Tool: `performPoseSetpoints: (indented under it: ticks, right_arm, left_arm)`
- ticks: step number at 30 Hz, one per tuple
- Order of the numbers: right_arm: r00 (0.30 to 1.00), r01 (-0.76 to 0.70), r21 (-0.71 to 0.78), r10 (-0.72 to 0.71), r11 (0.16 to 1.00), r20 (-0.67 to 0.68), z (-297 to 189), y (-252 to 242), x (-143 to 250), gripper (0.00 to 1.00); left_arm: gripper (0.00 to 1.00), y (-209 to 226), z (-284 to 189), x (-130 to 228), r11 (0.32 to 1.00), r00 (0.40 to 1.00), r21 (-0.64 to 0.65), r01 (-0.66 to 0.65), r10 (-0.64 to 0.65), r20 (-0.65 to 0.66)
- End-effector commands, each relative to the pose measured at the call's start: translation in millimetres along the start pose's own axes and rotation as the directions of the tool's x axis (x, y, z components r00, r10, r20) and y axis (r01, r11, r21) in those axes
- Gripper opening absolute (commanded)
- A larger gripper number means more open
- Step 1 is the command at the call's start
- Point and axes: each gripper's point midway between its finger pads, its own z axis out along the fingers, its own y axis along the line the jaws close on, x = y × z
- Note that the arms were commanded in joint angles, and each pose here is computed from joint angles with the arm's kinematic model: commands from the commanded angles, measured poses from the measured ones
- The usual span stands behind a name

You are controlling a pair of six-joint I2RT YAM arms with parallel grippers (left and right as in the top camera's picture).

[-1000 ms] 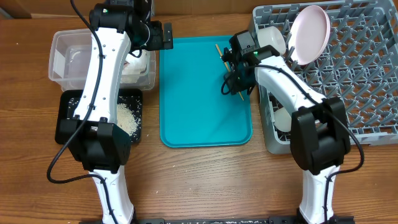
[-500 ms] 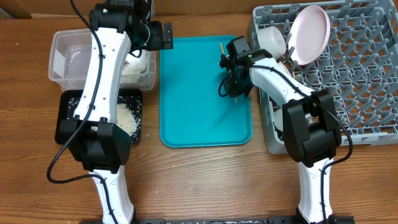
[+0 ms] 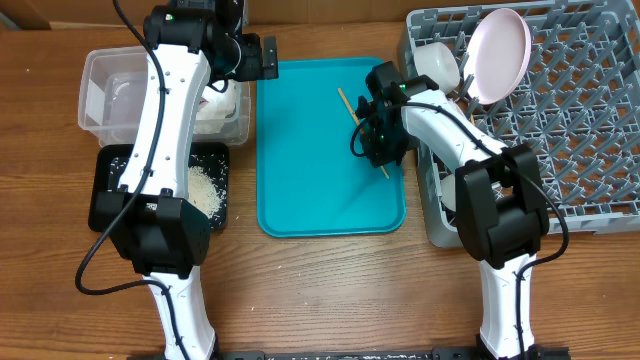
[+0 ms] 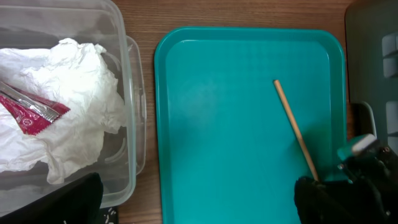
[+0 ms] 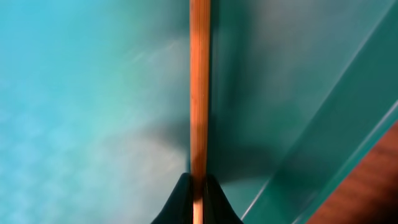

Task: Sort waste into correct bins and load items into the dishwasher
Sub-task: 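Grasp the remaining chopstick on the teal tray with the right gripper, then carry the second chopstick into the dish rack and release it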

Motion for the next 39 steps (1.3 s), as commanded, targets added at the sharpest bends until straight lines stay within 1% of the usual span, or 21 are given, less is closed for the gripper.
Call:
performPoseSetpoints:
  ticks: [1,5,9,14,17,21,24,28,31,32,34,36,39]
  right_arm:
    - [0.981,-0.004,-0.057,0.015,0.998,0.194,-88.0,20.0,-29.4,0.04]
    - [0.952,-0.068,-0.018,0.071,0.997,0.297,-162.5,9.5,-21.3,0.04]
    - [0.924,-0.165,0.040,0.141,0.985,0.355,-217.1,-15.9,9.3,0.04]
    - [0.911,-0.295,0.117,0.242,0.948,0.334,-246.9,-59.3,57.5,0.04]
    - [0.908,-0.366,0.153,0.316,0.918,0.276,-244.6,-85.2,82.9,0.04]
    - [0.897,-0.430,0.180,0.395,0.885,0.200,-221.0,-116.8,108.8,0.04]
    - [0.903,-0.426,0.189,0.402,0.885,0.154,-199.4,-131.1,121.3,0.04]
    - [0.925,-0.379,0.197,0.367,0.904,0.096,-170.2,-140.3,133.7,0.04]
    - [0.923,-0.385,0.216,0.378,0.897,0.077,-153.4,-147.7,141.6,0.04]
    - [0.921,-0.389,0.223,0.382,0.894,0.074,-149.4,-150.1,143.4,0.06]
    - [0.919,-0.393,0.238,0.387,0.888,0.073,-144.5,-154.4,146.1,0.25]
    - [0.917,-0.397,0.245,0.391,0.884,0.078,-144.8,-156.6,145.8,0.27]
    - [0.900,-0.435,0.250,0.419,0.865,0.118,-150.1,-162.1,140.9,0.35]
  left_arm:
    - [1.00,-4.9,-10.8,-7.3,1.000,0.999,0.009,-0.002,0.002,0.034]
    - [1.00,-4.9,-10.8,-7.2,1.000,0.999,0.009,-0.002,0.002,0.033]
    - [1.00,-4.9,-10.8,-7.2,1.000,0.999,0.009,-0.002,0.002,0.033]
    - [1.00,-4.9,-10.8,-7.3,1.000,0.999,0.009,-0.002,0.002,0.034]
    - [1.00,-4.9,-10.8,-7.3,1.000,0.999,0.009,-0.002,0.002,0.034]
    - [1.00,-4.9,-10.8,-7.2,1.000,0.999,0.009,-0.002,0.002,0.033]
    - [1.00,-4.9,-10.8,-7.2,1.000,0.999,0.009,-0.002,0.002,0.033]
    - [1.00,-4.9,-10.8,-7.3,1.000,0.999,0.009,-0.002,0.002,0.034]
    - [1.00,-4.9,-10.8,-7.3,1.000,0.999,0.009,-0.002,0.002,0.034]
    - [1.00,-4.9,-10.8,-7.3,1.000,0.999,0.009,-0.002,0.002,0.034]
    - [1.00,-4.9,-10.8,-7.3,1.000,0.999,0.009,-0.002,0.002,0.034]
    - [1.00,-4.9,-10.8,-7.2,1.000,0.999,0.009,-0.002,0.002,0.033]
    - [1.00,-4.9,-10.8,-7.3,1.000,0.999,0.009,-0.002,0.002,0.034]
